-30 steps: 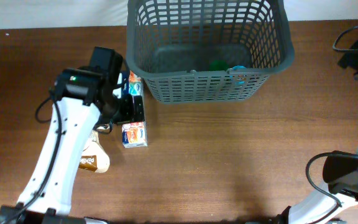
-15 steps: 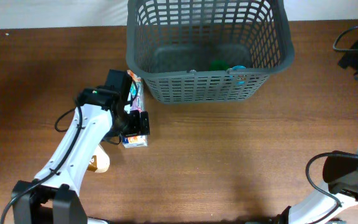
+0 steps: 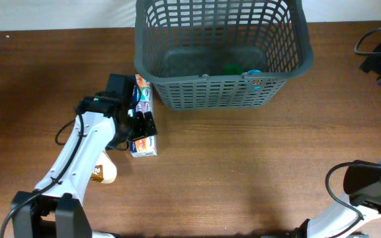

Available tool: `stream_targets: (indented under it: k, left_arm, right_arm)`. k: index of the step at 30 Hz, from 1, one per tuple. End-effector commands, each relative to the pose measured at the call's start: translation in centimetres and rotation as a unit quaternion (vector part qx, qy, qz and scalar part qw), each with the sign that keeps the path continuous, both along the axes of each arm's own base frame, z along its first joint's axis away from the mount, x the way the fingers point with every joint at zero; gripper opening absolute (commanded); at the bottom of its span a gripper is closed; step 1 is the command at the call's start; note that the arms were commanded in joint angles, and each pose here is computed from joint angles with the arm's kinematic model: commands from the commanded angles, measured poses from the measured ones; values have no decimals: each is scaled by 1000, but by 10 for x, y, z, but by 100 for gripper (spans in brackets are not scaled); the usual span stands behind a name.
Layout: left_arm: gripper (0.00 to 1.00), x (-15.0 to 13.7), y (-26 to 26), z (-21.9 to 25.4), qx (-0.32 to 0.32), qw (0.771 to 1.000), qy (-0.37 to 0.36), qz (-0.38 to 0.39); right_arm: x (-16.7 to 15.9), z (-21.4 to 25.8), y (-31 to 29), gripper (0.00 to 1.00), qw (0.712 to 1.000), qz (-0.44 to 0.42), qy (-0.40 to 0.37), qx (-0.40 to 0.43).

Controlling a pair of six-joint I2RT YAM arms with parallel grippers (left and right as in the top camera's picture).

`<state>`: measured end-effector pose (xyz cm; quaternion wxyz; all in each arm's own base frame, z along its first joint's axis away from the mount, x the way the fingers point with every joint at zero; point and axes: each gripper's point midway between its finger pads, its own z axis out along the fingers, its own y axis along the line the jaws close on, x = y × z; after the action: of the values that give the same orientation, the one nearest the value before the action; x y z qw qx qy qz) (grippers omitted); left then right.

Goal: Pack container
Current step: 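Move the left gripper over the stack of colorful snack packs, then lower and close the left gripper on the snack pack stack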

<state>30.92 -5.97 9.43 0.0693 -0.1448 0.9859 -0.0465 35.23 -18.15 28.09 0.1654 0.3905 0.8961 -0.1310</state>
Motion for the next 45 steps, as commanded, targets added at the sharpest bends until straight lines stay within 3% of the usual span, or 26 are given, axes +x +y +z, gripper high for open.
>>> stream_targets:
  k: [1, 11, 18, 30, 45]
  left_arm:
    - [99, -4, 9, -9, -10, 998, 13, 59]
    - [99, 11, 13, -9, -13, 993, -17, 120]
    - [99, 18, 15, -10, -8, 992, -28, 122]
    - [99, 26, 8, -42, -10, 998, -3, 68]
    - [100, 32, 0, -49, -28, 999, -5, 46]
  right_arm:
    - [-3, 0, -5, 99, 1000, -10, 3, -9]
    - [-3, 0, -5, 99, 1000, -10, 3, -9]
    - [-3, 0, -5, 99, 1000, -10, 3, -9]
    - [-3, 0, -5, 99, 1000, -10, 3, -9]
    - [-3, 0, -5, 99, 1000, -10, 3, -9]
